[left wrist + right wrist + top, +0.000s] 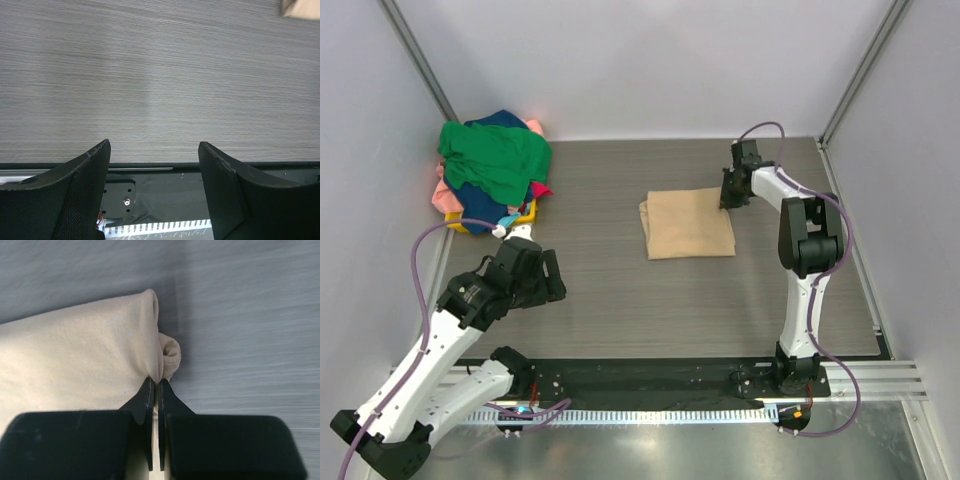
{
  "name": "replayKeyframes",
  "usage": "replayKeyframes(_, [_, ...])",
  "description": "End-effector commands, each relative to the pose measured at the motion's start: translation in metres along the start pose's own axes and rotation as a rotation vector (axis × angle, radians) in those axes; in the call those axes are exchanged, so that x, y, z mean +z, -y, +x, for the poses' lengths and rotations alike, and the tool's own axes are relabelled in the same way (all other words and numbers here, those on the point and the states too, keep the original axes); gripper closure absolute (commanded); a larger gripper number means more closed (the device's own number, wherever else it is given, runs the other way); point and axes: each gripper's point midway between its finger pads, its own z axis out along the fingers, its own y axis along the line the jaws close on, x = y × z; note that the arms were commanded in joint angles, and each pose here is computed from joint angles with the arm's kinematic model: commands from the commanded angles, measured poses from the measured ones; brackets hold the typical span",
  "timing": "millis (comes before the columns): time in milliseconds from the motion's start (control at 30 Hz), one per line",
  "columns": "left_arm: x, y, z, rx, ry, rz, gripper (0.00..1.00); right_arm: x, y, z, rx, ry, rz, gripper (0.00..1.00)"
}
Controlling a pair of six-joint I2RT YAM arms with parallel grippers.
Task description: Fold and stack the t-shirts
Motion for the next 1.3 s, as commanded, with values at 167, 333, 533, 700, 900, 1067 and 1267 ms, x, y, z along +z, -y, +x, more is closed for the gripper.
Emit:
replayKeyframes(167, [-0.002,0.001,-0.007,-0.004,0.044,0.017,0.28,-0.016,0.13,-0.087,-0.109,0.129,0.49,0.99])
replayKeyframes(333, [-0.001,0.0,-0.007,-0.006,0.043,0.009,0.28,-0.025,0.198,-0.134,-0.183,0.179,0.677,0.99])
replayKeyframes(533, [-0.002,-0.002,-0.009,-0.016,0.056,0.0,0.28,-0.04,0.248,-0.198,-0.205,0.375,0.773,0.99])
replayKeyframes(700, [-0.006,-0.004,-0.012,-0.032,0.087,0.005,0.28,-0.029,0.275,-0.232,-0.183,0.472,0.826,0.99])
replayKeyframes(900, [-0.006,-0.005,-0.013,-0.04,0.097,0.0,0.28,-0.03,0.277,-0.268,-0.121,0.679,0.854,0.99])
replayKeyframes(1067, [-0.002,-0.006,-0.011,-0.035,0.074,-0.024,0.28,-0.03,0.287,-0.274,-0.019,0.789,0.929,0.87])
replayKeyframes(1267, [-0.006,-0.007,-0.013,-0.044,0.094,-0.012,0.28,-0.086,0.285,-0.278,0.093,0.854,1.027,0.05])
